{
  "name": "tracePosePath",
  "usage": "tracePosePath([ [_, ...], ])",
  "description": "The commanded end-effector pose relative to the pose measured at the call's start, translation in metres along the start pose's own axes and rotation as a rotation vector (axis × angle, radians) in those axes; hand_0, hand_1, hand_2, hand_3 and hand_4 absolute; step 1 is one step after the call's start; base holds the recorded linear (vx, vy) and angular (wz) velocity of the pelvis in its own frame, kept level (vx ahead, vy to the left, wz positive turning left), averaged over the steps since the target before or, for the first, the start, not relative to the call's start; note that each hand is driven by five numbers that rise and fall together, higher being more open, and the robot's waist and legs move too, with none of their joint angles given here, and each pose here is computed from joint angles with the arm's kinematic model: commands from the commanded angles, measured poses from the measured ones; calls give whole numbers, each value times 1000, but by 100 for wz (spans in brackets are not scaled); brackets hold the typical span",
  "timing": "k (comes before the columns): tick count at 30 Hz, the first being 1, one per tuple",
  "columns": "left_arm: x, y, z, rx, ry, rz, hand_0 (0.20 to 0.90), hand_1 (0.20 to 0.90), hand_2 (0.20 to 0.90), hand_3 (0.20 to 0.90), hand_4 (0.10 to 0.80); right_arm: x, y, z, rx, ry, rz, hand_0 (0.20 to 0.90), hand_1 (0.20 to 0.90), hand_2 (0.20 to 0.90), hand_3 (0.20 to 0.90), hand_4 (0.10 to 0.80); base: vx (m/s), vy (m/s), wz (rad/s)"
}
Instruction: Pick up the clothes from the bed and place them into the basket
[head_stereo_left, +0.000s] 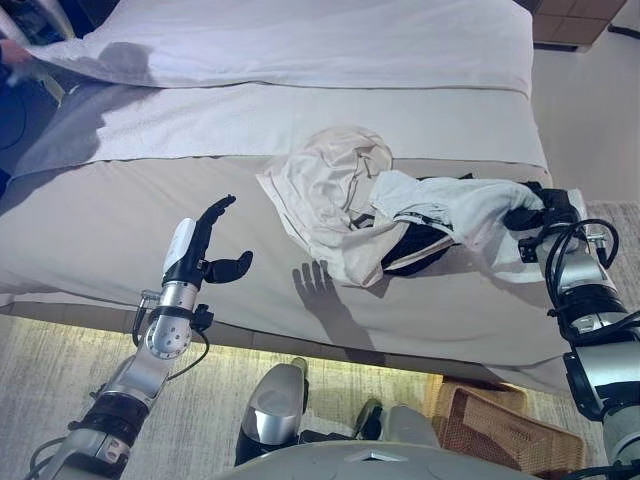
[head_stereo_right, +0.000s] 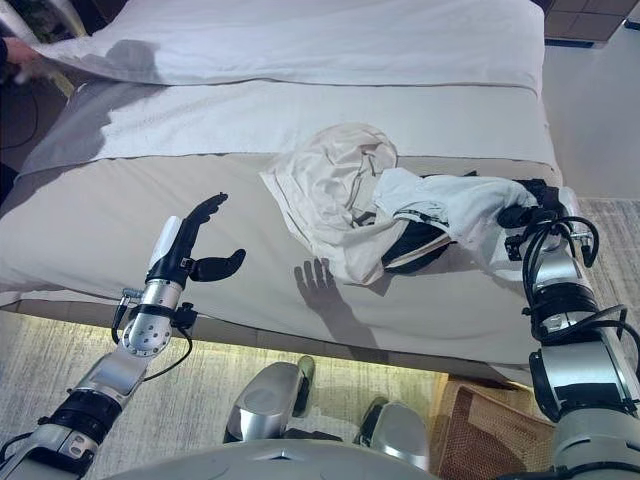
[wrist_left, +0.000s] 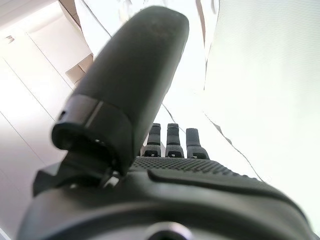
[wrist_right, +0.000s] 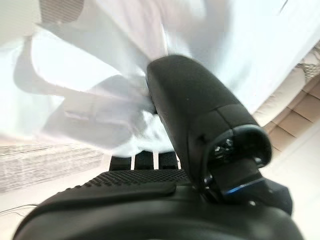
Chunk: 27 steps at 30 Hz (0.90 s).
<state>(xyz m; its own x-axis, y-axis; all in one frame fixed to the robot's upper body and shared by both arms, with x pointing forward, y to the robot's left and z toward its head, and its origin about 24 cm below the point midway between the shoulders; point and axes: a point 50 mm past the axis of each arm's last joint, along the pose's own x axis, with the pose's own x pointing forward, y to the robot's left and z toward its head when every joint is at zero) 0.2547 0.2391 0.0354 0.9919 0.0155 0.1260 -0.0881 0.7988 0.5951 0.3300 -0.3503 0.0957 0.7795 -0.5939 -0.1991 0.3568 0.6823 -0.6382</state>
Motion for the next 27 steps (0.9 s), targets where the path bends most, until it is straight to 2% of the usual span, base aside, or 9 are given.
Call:
tracePosePath([
  [1,5,16,17,-16,-108,74,900,900,900,900,800,7,-48,24,-29,-91,-121,900,900,900,900,800,0,0,0],
  [7,8,19,19,-14,-114,84,900,900,900,900,800,10,-55,15,-196,-10,-76,900,900,900,900,800,0,1,-1],
  [10,9,20,20,-10,-116,86,900,900,900,900,800,10,-59,2,-381,133,-27,900,900,900,900,800,2,6,-4],
  [12,9,23,21,-10,-120,98,900,900,900,900,800,8,-70,-22,-550,314,57,900,900,900,900,800,-9,-1,-6],
  [16,11,25,22,-13,-121,103,900,900,900,900,800,8,-80,-23,-601,341,31,900,900,900,900,800,2,-1,-7],
  [19,12,25,23,-9,-123,98,900,900,900,900,800,10,-89,-2,-593,241,-67,900,900,900,900,800,12,-12,-6],
  [22,12,23,24,-4,-129,89,900,900,900,900,800,11,-91,26,-556,84,-161,900,900,900,900,800,-14,-11,-7],
  [23,12,21,25,5,-139,74,900,900,900,900,800,9,-91,50,-535,-36,-225,900,900,900,900,800,-30,6,-7],
  [27,12,16,28,40,-162,60,900,900,900,900,800,3,-92,77,-541,-206,-312,900,900,900,900,800,-49,26,-3],
])
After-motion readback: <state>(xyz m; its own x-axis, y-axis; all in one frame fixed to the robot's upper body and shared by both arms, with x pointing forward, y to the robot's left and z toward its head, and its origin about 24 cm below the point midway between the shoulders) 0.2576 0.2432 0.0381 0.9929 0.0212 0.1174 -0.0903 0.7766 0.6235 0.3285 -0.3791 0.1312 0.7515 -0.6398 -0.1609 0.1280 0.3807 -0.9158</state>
